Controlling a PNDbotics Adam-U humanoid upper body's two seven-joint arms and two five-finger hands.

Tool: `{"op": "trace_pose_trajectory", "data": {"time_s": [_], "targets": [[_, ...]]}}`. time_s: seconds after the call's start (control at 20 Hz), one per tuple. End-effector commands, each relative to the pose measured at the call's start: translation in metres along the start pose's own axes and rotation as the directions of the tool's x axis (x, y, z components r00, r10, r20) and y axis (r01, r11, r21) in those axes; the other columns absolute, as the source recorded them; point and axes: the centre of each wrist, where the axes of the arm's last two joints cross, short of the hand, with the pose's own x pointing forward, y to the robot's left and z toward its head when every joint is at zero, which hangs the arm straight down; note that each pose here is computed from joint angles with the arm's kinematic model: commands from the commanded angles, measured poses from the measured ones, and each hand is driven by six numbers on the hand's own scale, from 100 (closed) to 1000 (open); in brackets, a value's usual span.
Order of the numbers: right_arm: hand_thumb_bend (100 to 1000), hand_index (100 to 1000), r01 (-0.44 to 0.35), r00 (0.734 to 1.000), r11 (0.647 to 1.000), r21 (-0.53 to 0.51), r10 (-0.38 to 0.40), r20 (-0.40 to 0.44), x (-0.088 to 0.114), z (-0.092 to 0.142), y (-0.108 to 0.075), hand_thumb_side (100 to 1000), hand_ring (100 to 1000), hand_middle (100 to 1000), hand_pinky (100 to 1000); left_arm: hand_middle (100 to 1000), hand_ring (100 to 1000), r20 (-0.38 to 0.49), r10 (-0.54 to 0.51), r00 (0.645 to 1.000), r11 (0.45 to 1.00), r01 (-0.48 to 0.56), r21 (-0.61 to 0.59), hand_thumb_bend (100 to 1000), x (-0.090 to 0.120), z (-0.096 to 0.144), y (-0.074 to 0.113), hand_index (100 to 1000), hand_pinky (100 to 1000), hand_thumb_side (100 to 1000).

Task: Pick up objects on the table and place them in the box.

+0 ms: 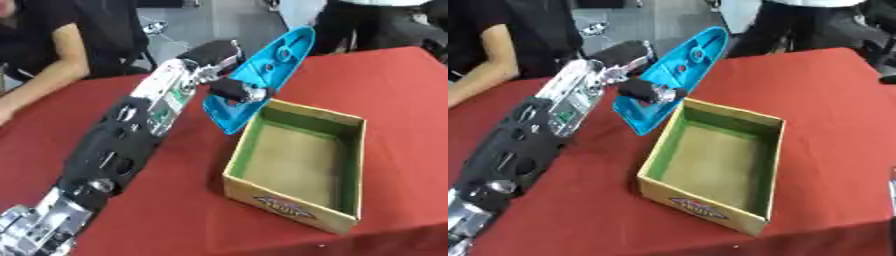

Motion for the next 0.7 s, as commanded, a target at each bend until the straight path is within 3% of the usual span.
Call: {"op": "trace_pose_trajectory", "data": {"time_s": [0.05, 0.7], "targets": [[456, 994, -0.006, 0.999, 1.0, -0.004, 0.006, 0.035, 0.008, -0.008, -0.003, 977, 812, 848, 603, 100, 100, 0.034, -0.02, 0.999, 1.0, 0.02, 0.017, 454, 0.006, -0.003, 0.011, 100, 100, 801], [456, 995, -0.002, 0.999, 1.0, 0.001, 0.002, 0.036, 0.008, -0.008, -0.001, 977, 811, 847, 602, 100, 100, 0.093, -0.036, 0.995, 0.996, 0.044, -0.08, 453, 0.012, -0.012, -0.015, 100, 100, 806]]}}
